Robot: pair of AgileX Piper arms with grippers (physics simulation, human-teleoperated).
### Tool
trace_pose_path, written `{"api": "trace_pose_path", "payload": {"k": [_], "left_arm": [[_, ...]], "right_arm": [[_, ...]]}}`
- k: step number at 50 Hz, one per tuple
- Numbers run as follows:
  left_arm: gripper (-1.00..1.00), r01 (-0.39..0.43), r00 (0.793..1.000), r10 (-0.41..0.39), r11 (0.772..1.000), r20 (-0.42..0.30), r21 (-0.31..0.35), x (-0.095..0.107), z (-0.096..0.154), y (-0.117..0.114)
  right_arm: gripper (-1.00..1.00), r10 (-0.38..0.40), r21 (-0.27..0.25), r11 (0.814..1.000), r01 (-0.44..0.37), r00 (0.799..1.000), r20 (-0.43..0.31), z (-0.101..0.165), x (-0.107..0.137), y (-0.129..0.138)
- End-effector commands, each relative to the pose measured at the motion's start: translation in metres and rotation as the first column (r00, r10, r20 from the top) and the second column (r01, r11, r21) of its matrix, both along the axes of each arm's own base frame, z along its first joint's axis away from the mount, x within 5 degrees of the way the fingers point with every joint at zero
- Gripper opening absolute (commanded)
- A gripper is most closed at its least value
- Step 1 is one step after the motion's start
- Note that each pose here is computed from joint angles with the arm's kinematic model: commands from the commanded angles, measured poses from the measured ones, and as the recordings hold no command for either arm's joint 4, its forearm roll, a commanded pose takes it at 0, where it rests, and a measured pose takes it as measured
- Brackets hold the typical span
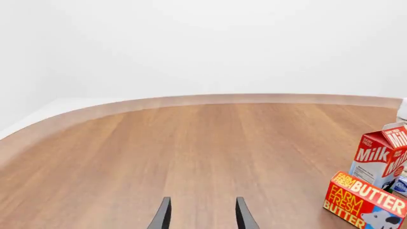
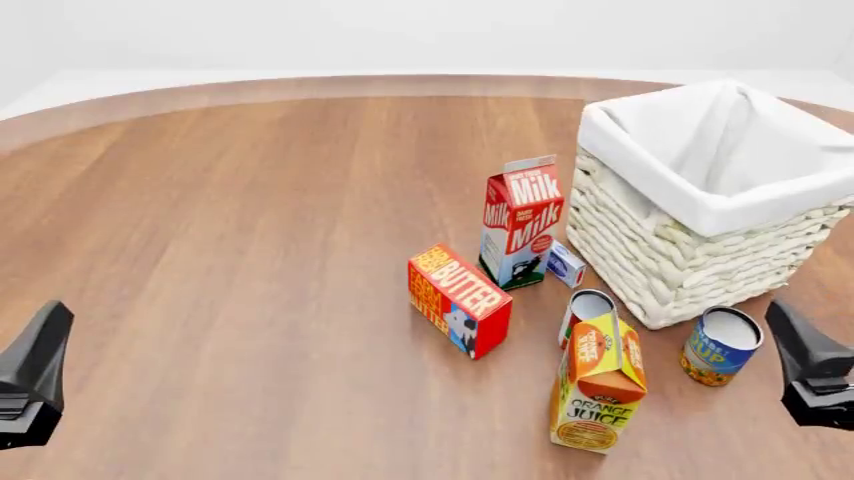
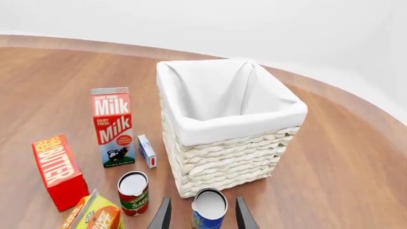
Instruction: Pick up the alphabet soup, and put it in the basket.
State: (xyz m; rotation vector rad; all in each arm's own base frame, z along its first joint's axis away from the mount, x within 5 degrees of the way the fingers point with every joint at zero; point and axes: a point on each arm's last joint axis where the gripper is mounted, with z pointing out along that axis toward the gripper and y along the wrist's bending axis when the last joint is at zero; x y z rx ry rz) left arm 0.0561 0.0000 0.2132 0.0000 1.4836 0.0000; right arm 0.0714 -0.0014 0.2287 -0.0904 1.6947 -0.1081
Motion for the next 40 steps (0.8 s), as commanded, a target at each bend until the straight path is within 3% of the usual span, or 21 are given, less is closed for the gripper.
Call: {"api": "trace_pose_path", "payload": {"k": [1, 40], "left_arm": [[1.0, 0.0, 1.0, 0.0, 1.0, 0.0, 0.0, 0.0, 0.0, 0.0], [1.0, 0.0, 1.0, 0.0, 1.0, 0.0, 0.0, 0.0, 0.0, 0.0]], "right_arm": [[1.0, -0.017, 0.01, 1.0, 0.017, 0.999, -0.031, -0.01, 0.005, -0.001], [1.0, -0.052, 0.027, 0.998, 0.055, 0.992, -0.115, -0.038, 0.024, -0.005]]}}
